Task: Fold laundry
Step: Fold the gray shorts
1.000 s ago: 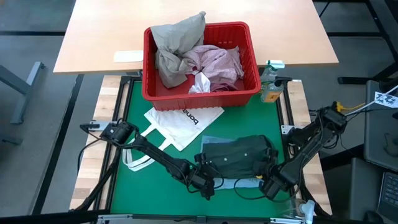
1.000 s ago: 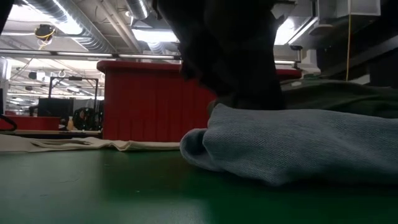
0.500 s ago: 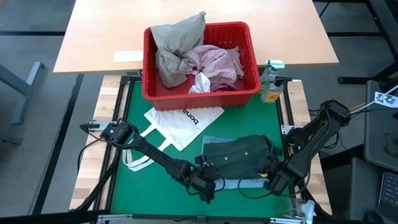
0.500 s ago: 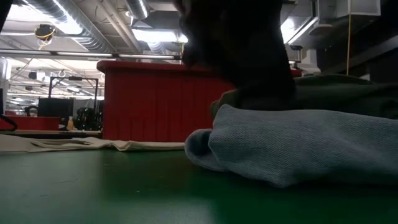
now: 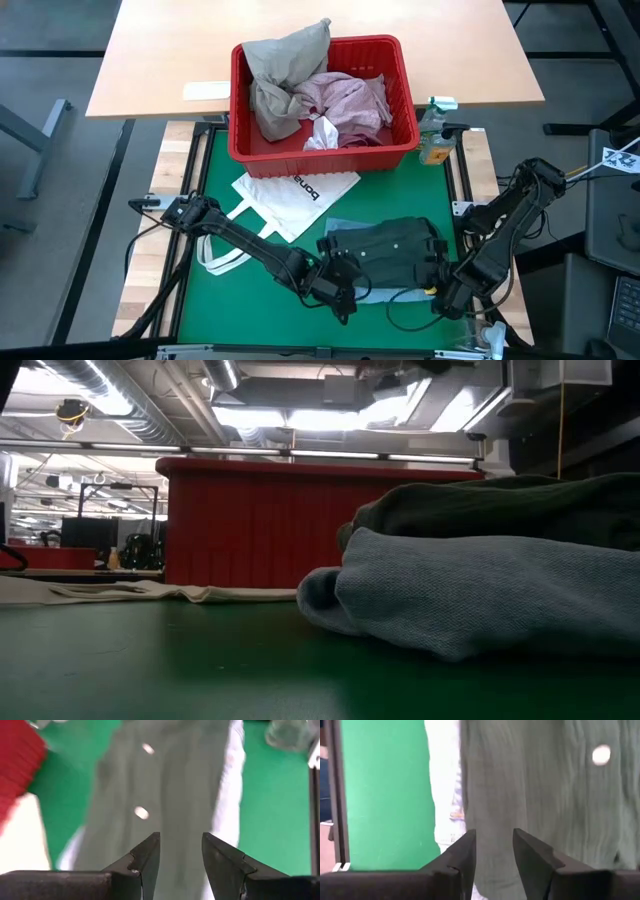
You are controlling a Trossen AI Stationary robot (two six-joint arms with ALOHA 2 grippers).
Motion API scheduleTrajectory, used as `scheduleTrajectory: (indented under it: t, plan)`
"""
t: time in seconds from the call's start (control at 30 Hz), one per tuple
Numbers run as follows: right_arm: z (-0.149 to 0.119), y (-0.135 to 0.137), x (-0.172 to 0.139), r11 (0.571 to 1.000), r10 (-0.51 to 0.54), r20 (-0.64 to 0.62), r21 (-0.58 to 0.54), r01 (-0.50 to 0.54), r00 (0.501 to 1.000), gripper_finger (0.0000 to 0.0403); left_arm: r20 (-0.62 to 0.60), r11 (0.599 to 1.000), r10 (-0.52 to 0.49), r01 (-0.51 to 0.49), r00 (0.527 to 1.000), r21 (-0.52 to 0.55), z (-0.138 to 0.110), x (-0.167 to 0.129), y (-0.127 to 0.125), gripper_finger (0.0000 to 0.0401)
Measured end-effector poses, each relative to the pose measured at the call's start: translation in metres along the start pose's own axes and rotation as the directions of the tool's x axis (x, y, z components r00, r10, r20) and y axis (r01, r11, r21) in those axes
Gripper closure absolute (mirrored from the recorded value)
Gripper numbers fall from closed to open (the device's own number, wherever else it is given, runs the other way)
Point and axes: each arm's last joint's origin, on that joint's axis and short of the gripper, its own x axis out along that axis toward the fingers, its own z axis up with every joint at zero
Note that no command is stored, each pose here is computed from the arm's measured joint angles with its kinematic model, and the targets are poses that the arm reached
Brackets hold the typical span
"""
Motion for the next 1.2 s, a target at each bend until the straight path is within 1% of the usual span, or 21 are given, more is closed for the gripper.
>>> scheduleTrajectory:
  t: [0.13, 0.2, 0.23, 0.3, 0.33, 0.4, 0.47, 0.53, 0.57, 0.7, 0.8, 0.87, 1.0, 1.2]
  plan:
    - [0.005, 0.002, -0.008, 0.995, 0.008, 0.044, -0.098, -0.004, 0.999, 0.0275, 0.048, 0.998, 0.056, -0.056, 0.997, -0.005, 0.031, -0.02, 0.02, 0.0261]
    - [0.008, 0.002, -0.01, 0.981, -0.013, 0.088, -0.19, 0.03, 0.996, 0.0275, 0.086, 0.996, 0.085, -0.084, 0.993, -0.01, 0.052, -0.03, 0.037, 0.0261]
    - [0.009, 0.002, -0.011, 0.967, -0.032, 0.116, -0.247, 0.06, 0.993, 0.0275, 0.104, 0.995, 0.101, -0.1, 0.989, -0.014, 0.06, -0.032, 0.047, 0.0261]
    - [0.012, 0.001, -0.013, 0.928, -0.084, 0.184, -0.344, 0.144, 0.979, 0.0275, 0.154, 0.994, 0.11, -0.108, 0.982, -0.026, 0.074, -0.041, 0.069, 0.0261]
    - [0.013, 0.0, -0.014, 0.905, -0.11, 0.219, -0.382, 0.189, 0.97, 0.0275, 0.16, 0.992, 0.126, -0.123, 0.979, -0.032, 0.08, -0.04, 0.081, 0.0261]
    - [0.016, -0.001, -0.016, 0.852, -0.161, 0.285, -0.444, 0.278, 0.945, 0.0275, 0.168, 0.987, 0.154, -0.144, 0.974, -0.072, 0.092, -0.049, 0.106, 0.0261]
    - [0.019, -0.005, -0.016, 0.796, -0.217, 0.331, -0.485, 0.363, 0.918, 0.0275, 0.179, 0.976, 0.198, -0.178, 0.964, -0.123, 0.102, -0.054, 0.134, 0.0261]
    - [0.025, -0.01, -0.015, 0.765, -0.25, 0.347, -0.501, 0.404, 0.904, 0.0275, 0.184, 0.962, 0.251, -0.223, 0.95, -0.16, 0.112, -0.055, 0.162, 0.0261]
    - [0.028, -0.014, -0.014, 0.761, -0.264, 0.346, -0.499, 0.415, 0.9, 0.0275, 0.183, 0.956, 0.271, -0.242, 0.945, -0.168, 0.115, -0.055, 0.174, 0.0261]
    - [0.043, -0.031, -0.009, 0.779, -0.317, 0.317, -0.451, 0.436, 0.894, 0.0275, 0.156, 0.923, 0.355, -0.32, 0.922, -0.214, 0.124, -0.045, 0.22, 0.0261]
    - [0.054, -0.046, -0.005, 0.796, -0.357, 0.289, -0.404, 0.451, 0.888, 0.0275, 0.131, 0.9, 0.408, -0.374, 0.903, -0.226, 0.128, -0.038, 0.25, 0.0261]
    - [0.061, -0.057, -0.003, 0.799, -0.385, 0.27, -0.381, 0.465, 0.883, 0.0275, 0.117, 0.881, 0.442, -0.407, 0.889, -0.241, 0.129, -0.035, 0.269, 0.0261]
    - [0.073, -0.079, 0.0, 0.809, -0.435, 0.23, -0.324, 0.49, 0.87, 0.0275, 0.08, 0.85, 0.502, -0.475, 0.861, -0.228, 0.13, -0.029, 0.305, 0.0261]
    - [0.086, -0.113, 0.004, 0.825, -0.499, 0.167, -0.208, 0.525, 0.85, 0.0275, 0.016, 0.792, 0.569, -0.543, 0.822, -0.278, 0.126, -0.027, 0.354, 0.0261]
